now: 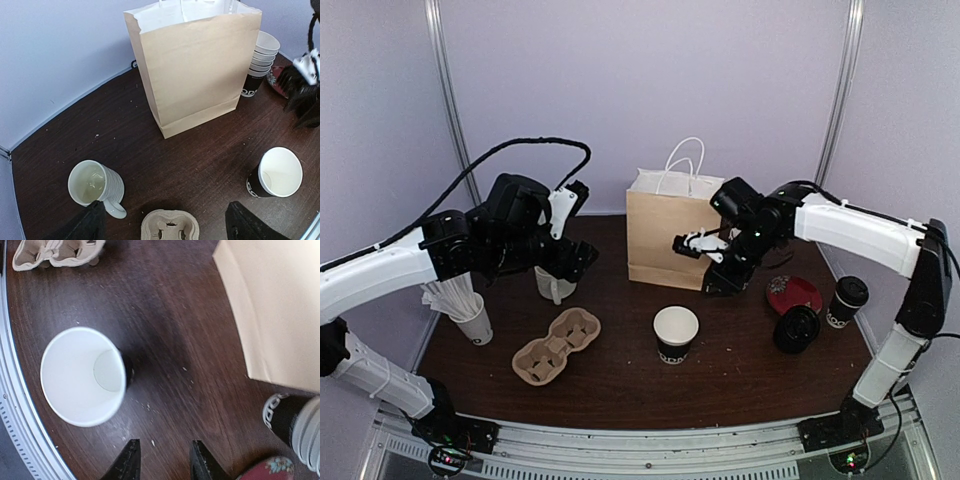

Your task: Pack the takeout coffee

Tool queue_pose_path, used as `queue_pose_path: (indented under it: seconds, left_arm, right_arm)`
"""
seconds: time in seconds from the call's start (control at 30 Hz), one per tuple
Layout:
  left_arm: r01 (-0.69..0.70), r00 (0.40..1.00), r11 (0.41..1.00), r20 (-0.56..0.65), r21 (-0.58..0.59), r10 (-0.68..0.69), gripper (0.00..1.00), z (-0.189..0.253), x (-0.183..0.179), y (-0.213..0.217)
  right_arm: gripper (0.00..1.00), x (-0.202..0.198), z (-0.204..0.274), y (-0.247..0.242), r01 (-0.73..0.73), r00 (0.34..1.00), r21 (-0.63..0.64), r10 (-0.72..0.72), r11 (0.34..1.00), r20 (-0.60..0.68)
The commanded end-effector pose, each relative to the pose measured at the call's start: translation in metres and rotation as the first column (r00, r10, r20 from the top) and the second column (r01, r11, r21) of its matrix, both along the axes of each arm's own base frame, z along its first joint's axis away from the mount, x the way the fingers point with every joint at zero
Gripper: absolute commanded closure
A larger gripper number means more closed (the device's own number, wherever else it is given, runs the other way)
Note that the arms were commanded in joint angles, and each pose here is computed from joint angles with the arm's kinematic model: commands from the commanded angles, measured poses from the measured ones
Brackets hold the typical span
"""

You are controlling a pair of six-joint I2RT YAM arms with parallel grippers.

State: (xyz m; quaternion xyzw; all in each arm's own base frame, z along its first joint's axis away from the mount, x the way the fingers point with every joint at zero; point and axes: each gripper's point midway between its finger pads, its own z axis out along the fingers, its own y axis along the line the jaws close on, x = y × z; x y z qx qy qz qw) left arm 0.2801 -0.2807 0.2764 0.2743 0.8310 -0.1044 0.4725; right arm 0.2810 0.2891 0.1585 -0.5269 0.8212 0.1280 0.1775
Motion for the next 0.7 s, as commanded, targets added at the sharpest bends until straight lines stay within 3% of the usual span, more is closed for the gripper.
queue_pose_path:
  seconds: [0.0, 0.37, 0.67]
  left_arm:
    - [0.019, 0.999, 0.998, 0.030, -0.056, -0.018, 0.14, 0.015, 0.005, -0.009]
    - [0.180, 0.984, 0.983, 0.012, -0.045, -0.180, 0.21, 0.011, -0.003, -0.038]
    - [0.189, 0.982, 0.982, -0.008, -0.019, -0.189, 0.17, 0.005, 0.004, -0.049]
  right_arm:
    - [0.63, -0.006, 0.009, -0.072, 0.128, 0.992, -0.069, -0.127, 0.989, 0.014]
    - [0.57, -0.027, 0.002, -0.233, 0.464, 0.885, -0.263, -0.452, 0.846, 0.110]
    - [0.54, -0.047, -0.009, -0.256, 0.491, 0.868, -0.299, -0.490, 0.818, 0.084]
